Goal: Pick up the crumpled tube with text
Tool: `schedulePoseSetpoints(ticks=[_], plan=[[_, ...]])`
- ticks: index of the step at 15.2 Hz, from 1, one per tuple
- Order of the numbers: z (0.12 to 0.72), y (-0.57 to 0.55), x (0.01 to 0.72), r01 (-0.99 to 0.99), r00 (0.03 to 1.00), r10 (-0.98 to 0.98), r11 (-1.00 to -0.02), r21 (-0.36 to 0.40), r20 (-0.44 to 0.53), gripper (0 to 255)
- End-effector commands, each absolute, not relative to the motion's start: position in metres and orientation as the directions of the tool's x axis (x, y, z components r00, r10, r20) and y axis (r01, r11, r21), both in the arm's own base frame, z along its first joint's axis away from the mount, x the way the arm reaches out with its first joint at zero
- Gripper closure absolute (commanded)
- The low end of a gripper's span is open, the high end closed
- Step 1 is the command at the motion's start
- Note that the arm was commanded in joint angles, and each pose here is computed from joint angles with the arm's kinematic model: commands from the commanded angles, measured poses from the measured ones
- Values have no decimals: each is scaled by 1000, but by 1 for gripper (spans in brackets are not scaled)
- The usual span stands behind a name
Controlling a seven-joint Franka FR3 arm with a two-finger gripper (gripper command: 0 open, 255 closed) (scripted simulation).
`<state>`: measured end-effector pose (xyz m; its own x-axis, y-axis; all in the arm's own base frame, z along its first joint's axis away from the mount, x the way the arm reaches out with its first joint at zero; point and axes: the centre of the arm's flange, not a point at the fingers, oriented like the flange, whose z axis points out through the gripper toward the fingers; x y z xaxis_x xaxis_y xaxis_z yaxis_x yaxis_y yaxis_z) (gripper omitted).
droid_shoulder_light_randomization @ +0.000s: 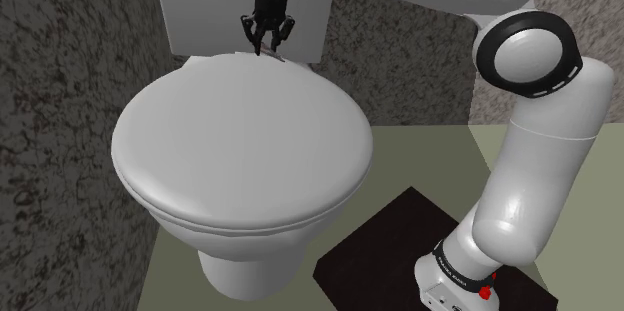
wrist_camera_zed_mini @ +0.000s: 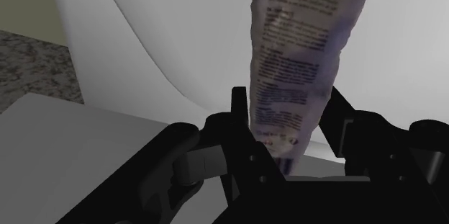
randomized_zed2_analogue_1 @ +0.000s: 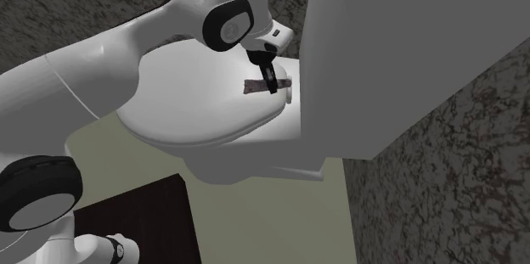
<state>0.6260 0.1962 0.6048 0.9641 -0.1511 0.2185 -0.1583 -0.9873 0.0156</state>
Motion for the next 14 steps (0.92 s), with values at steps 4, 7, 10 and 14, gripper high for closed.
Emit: schedulePoseSetpoints(ticks=[4,7,10,14], plan=[[629,196,627,-159,964,-151,-987,17,216,255],[645,196,627,-159,964,-151,-987,17,216,255],[661,196,627,-159,964,-151,-987,17,216,255],[672,196,627,-159,964,-151,-987,17,216,255]])
